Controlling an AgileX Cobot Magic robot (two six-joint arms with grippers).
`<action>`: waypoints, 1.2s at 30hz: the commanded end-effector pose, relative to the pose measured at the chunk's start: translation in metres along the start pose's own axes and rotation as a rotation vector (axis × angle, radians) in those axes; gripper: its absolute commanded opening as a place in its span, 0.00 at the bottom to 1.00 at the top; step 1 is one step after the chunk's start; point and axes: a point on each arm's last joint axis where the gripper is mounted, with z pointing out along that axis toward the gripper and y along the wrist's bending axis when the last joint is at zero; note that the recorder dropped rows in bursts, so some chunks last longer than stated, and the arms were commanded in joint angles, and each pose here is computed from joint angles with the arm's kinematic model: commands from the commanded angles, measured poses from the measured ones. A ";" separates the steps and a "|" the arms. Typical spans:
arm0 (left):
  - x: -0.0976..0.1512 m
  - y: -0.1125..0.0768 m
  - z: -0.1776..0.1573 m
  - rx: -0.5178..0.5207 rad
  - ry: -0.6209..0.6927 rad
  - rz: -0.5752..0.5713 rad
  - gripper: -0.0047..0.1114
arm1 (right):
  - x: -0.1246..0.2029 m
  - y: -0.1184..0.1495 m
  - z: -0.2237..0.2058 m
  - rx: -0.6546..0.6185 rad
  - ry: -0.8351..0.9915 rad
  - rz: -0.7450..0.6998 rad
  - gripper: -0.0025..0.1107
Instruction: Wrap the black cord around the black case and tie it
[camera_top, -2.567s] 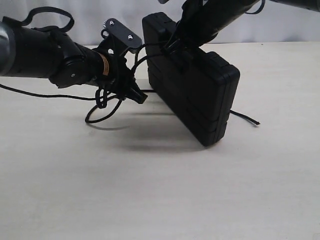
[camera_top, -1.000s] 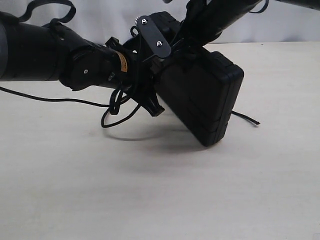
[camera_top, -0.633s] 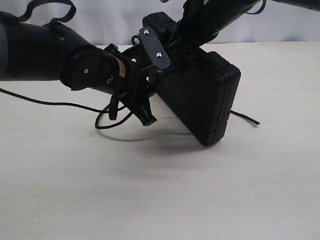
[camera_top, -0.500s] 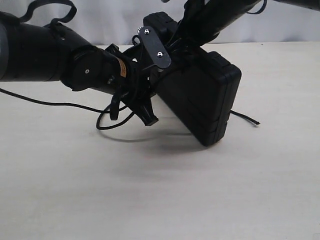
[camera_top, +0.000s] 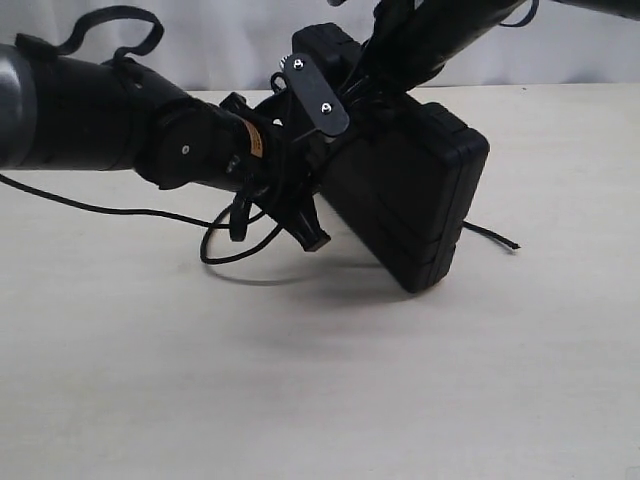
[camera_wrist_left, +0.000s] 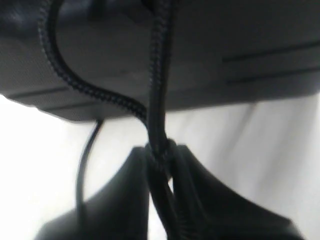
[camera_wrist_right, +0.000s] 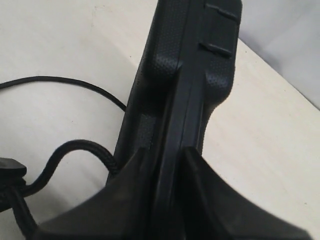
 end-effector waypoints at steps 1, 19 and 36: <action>0.002 0.000 0.011 -0.006 -0.013 -0.037 0.04 | 0.052 0.033 0.036 -0.205 0.445 0.066 0.06; -0.001 0.025 -0.006 -0.067 -0.074 -0.222 0.04 | 0.052 0.033 0.037 -0.202 0.441 0.064 0.06; -0.007 0.018 -0.006 -0.061 -0.099 -0.179 0.04 | 0.051 0.033 0.037 -0.201 0.437 0.065 0.29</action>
